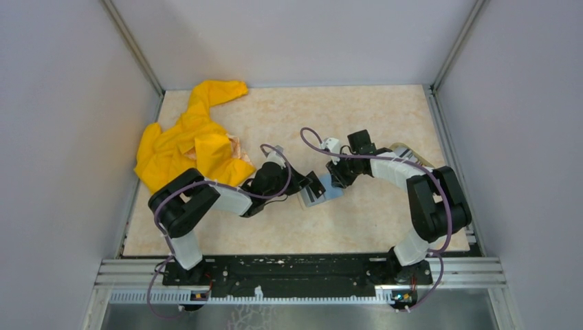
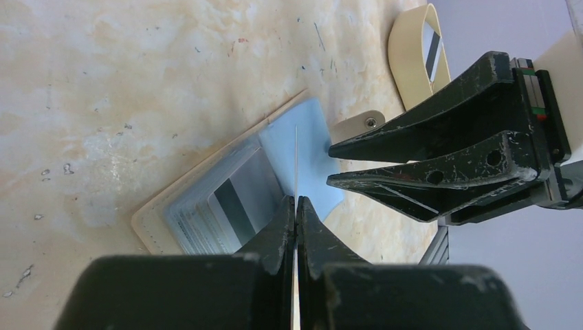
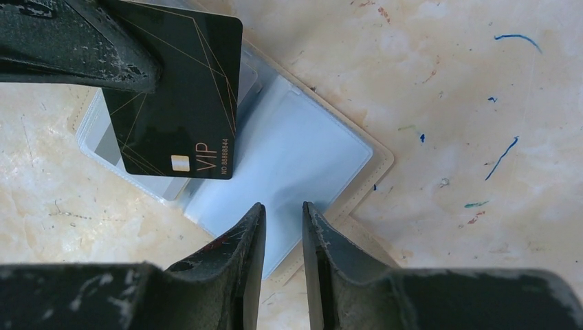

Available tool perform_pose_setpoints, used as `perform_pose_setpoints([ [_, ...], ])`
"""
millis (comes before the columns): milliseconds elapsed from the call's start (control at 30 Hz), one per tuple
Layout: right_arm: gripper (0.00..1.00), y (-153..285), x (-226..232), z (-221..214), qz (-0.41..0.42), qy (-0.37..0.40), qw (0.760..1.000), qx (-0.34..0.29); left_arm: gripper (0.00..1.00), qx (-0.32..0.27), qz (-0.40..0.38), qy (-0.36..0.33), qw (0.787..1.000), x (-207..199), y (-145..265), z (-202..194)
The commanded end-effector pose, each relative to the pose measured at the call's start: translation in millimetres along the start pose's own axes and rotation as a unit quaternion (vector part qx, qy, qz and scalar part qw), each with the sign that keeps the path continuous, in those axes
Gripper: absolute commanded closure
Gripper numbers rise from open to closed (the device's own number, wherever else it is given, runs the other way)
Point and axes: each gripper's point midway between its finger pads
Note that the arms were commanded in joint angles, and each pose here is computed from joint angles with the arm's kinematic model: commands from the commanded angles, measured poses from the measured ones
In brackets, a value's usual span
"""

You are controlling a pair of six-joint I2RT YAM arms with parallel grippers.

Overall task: Put the credit cards into the card holder
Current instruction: Insert the credit card into the card holder.

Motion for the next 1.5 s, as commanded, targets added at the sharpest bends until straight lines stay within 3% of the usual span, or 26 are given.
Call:
perform_pose_setpoints([
  [0, 0.74, 4, -9, 18, -0.011, 0.006, 1.0, -0.014, 1.0, 0.014, 0.002, 0.013, 1.0, -3, -3, -7],
  [1467, 0.73, 7, -8, 24, -0.013, 0.009, 1.0, -0.021, 1.0, 0.048, 0.088, 0.052, 0.994, 21, -3, -25],
])
Point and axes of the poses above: each gripper's point midway between its finger pads, its own y axis back along the fingers, its own x axis along the line the jaws close on, z = x × y, and after that the axes turned 7 degrees about y, right-handed
